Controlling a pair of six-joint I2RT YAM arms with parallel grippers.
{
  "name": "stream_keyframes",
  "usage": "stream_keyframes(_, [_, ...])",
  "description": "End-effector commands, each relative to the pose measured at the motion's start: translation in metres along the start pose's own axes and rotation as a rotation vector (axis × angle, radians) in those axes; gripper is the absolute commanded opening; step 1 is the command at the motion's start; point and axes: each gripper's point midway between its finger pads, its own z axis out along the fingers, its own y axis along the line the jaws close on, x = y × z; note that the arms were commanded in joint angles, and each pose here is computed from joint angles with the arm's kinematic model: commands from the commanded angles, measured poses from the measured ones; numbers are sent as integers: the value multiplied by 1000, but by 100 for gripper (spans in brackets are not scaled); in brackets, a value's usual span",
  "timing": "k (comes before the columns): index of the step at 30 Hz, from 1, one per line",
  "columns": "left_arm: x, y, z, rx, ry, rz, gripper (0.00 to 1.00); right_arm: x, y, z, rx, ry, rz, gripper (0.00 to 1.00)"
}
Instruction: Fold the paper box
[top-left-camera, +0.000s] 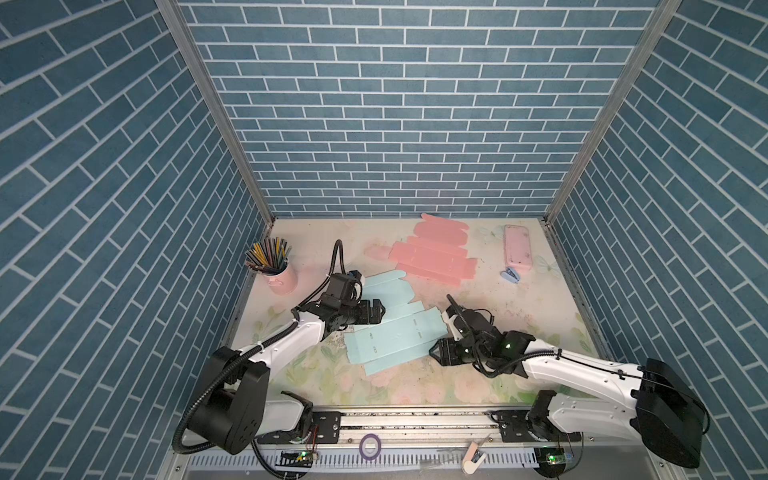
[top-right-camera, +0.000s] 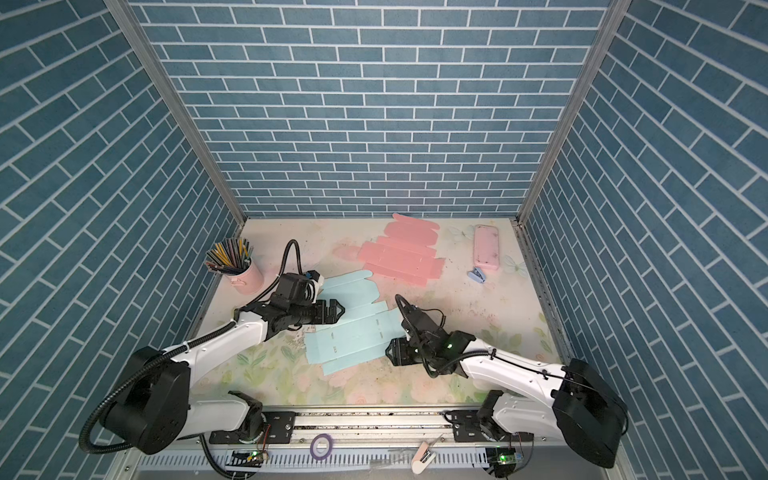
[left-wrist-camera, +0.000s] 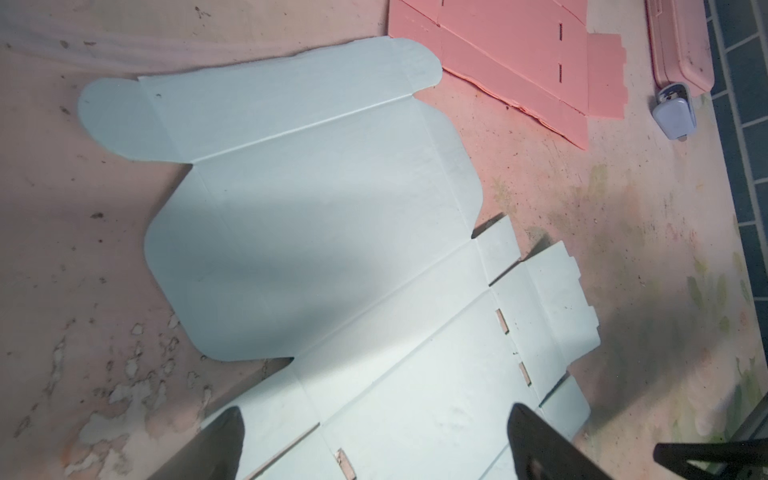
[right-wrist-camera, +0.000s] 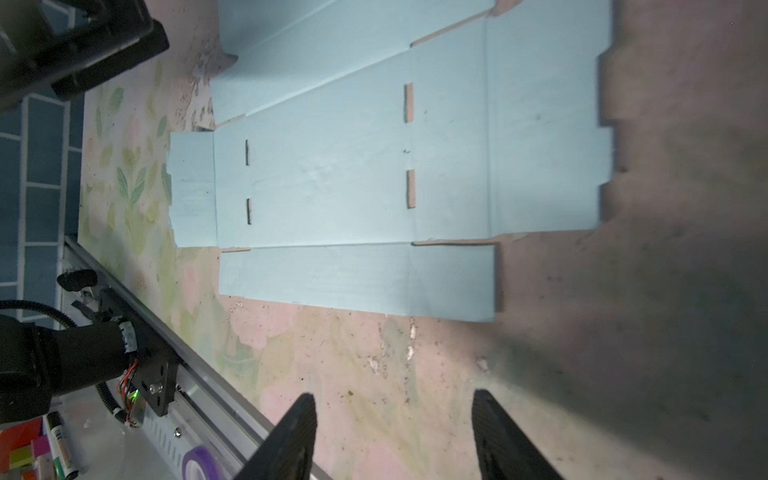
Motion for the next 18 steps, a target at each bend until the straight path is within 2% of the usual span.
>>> stream_keyframes(1, [12, 3, -4, 5, 12, -1, 99, 6, 13, 21, -40, 13, 66, 62])
stream_keyframes(11, [63, 16, -12, 8, 74, -62, 99, 9, 14, 47, -74, 14, 87, 61])
stream_keyframes(18, [83, 12, -13, 8, 105, -57, 96, 6, -9, 53, -45, -5, 145, 60])
